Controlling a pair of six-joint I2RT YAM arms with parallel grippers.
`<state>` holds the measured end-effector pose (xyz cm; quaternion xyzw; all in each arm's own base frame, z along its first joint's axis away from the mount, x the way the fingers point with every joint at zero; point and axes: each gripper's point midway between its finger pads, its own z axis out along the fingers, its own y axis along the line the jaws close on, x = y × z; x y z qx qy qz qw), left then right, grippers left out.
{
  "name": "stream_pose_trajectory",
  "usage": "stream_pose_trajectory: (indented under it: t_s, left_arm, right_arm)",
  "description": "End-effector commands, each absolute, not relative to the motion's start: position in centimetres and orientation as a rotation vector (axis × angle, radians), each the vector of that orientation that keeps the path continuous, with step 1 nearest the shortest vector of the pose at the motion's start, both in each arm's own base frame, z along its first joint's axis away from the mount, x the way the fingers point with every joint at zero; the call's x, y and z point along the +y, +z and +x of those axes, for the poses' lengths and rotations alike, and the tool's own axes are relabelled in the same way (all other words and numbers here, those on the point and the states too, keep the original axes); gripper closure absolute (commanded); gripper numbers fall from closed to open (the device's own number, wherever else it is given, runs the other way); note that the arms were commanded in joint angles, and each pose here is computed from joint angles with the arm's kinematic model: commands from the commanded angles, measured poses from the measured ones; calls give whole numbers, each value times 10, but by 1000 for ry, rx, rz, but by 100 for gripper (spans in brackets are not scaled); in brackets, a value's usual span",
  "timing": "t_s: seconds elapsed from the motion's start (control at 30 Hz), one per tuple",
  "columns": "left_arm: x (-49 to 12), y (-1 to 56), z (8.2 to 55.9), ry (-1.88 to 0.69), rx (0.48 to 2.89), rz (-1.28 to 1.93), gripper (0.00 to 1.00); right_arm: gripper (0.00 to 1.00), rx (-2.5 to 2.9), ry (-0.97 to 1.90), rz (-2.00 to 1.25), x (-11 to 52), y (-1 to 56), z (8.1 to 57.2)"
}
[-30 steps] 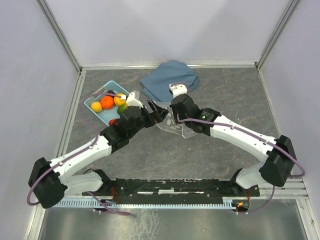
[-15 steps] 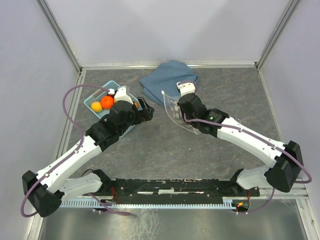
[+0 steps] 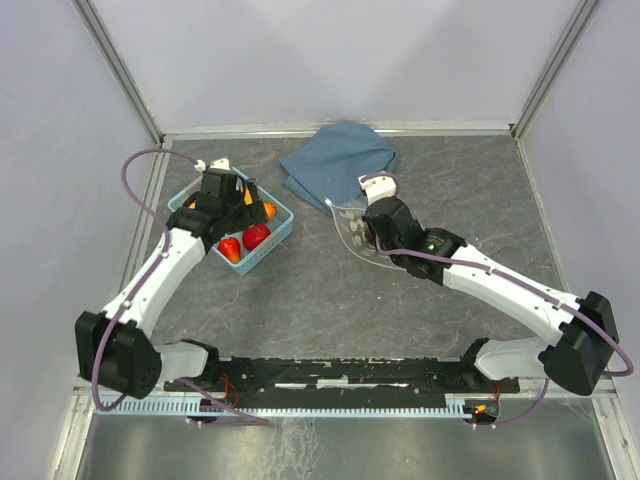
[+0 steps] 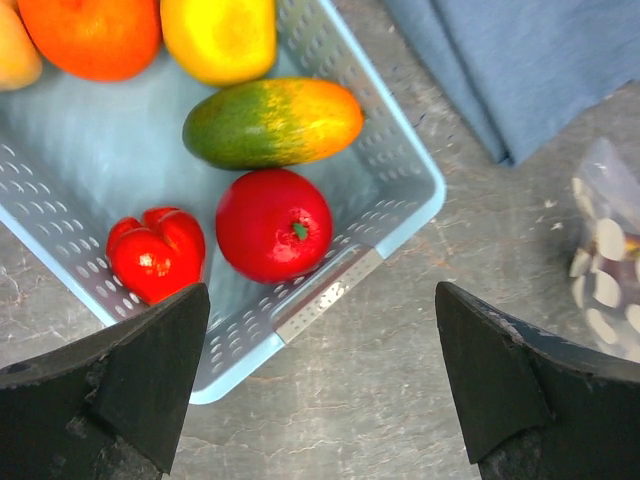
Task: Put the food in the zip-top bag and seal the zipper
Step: Pick up the fake vegetable from the bin.
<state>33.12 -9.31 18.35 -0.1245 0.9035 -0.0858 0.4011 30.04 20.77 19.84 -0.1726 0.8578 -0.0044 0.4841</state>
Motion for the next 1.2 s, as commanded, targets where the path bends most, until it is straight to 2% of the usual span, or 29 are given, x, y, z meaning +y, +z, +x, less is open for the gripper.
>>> stream_pose_trajectory:
  t_s: [0.0,0.47,0.93,1.17]
  left_arm:
    - [-89,172,338,-147,2365,-233,0]
    - [-92,109,359,-18,2560,-210,0]
    - [-91,61,370,60,2639,-237,0]
    - [-92,66,368,41,2621,-245,12]
  right_arm:
    - [98,2018,22,-377,205,217,305]
    - [98,1991,15,-396,202,214,305]
    - [97,2013,30,-425,209,201,306]
    - [98,2013,34,-428,209,203,306]
